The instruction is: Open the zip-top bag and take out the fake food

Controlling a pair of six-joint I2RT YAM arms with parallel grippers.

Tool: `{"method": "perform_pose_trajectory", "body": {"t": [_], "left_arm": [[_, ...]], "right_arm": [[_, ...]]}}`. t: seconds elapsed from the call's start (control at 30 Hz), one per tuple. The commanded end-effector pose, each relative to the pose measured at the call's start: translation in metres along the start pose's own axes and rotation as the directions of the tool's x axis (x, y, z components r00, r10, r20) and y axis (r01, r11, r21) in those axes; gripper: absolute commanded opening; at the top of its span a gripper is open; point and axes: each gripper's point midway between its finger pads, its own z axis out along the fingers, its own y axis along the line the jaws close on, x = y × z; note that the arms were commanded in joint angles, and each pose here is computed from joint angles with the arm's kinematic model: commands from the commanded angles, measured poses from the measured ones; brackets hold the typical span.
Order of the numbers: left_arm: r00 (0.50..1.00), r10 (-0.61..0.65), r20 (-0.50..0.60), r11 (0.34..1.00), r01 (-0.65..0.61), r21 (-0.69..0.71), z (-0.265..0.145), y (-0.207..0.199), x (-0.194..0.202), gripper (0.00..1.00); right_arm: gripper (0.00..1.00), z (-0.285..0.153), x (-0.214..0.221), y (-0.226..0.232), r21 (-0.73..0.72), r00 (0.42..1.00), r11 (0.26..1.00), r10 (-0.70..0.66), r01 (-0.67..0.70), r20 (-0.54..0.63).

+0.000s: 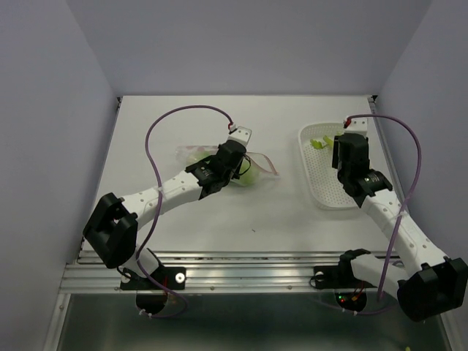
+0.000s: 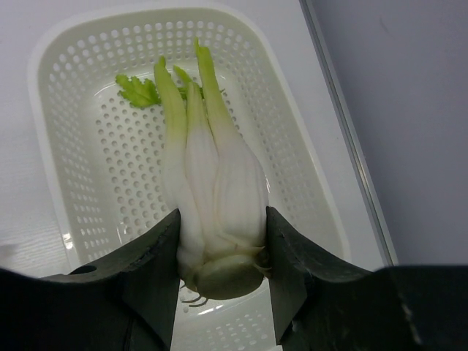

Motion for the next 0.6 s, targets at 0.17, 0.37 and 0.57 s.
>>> {"method": "perform_pose_trajectory", "body": {"t": [0.17,0.37,0.57], "left_arm": [[0.998,-0.019,0.053,1.000,0.018,0.019,-0.007,0.001,-0.010,0.00],[0.998,-0.016,0.062,1.000,0.015,0.027,-0.008,0.001,-0.011,0.00],[0.997,-0.017,0.077,0.999,0.014,0.041,-0.013,0.000,-0.015,0.00]], "right_arm": [[0.01,-0.004,-0.029,-0.011,0.002,0.986,0.999,0.036,-0.037,0.164],[0.02,0.000,-0.020,-0.008,-0.011,0.989,1.000,0.024,-0.023,0.143],[0.06,0.007,-0.003,-0.009,0.003,0.994,1.000,0.012,-0.012,0.105]]}}
